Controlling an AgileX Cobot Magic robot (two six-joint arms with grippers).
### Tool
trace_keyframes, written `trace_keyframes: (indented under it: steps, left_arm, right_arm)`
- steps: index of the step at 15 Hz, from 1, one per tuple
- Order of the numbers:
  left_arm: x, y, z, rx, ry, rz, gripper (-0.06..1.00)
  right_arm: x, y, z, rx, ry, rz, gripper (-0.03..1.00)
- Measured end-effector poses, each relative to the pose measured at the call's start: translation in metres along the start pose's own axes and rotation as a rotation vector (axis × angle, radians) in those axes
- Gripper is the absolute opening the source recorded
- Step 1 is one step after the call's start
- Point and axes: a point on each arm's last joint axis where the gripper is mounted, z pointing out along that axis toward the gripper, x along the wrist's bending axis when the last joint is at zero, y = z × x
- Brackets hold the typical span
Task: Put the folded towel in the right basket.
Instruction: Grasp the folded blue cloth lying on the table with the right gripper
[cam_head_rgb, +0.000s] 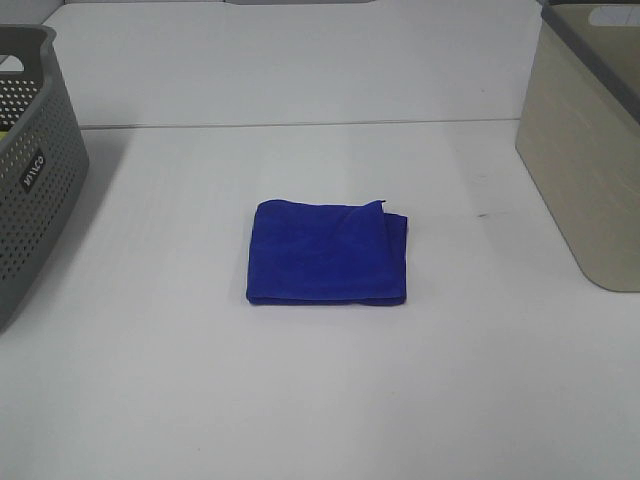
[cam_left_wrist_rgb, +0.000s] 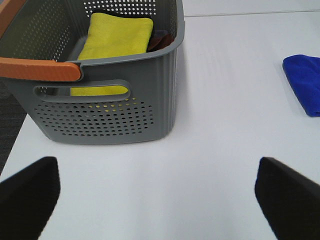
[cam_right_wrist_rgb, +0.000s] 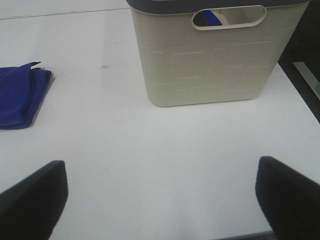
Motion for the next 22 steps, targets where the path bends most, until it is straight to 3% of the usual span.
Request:
trace_keyframes:
  steps: [22]
  left_arm:
    - [0.0,0.0,0.0,0.0,0.0,0.0,0.99]
  right_arm:
    - [0.0,0.0,0.0,0.0,0.0,0.0,0.97]
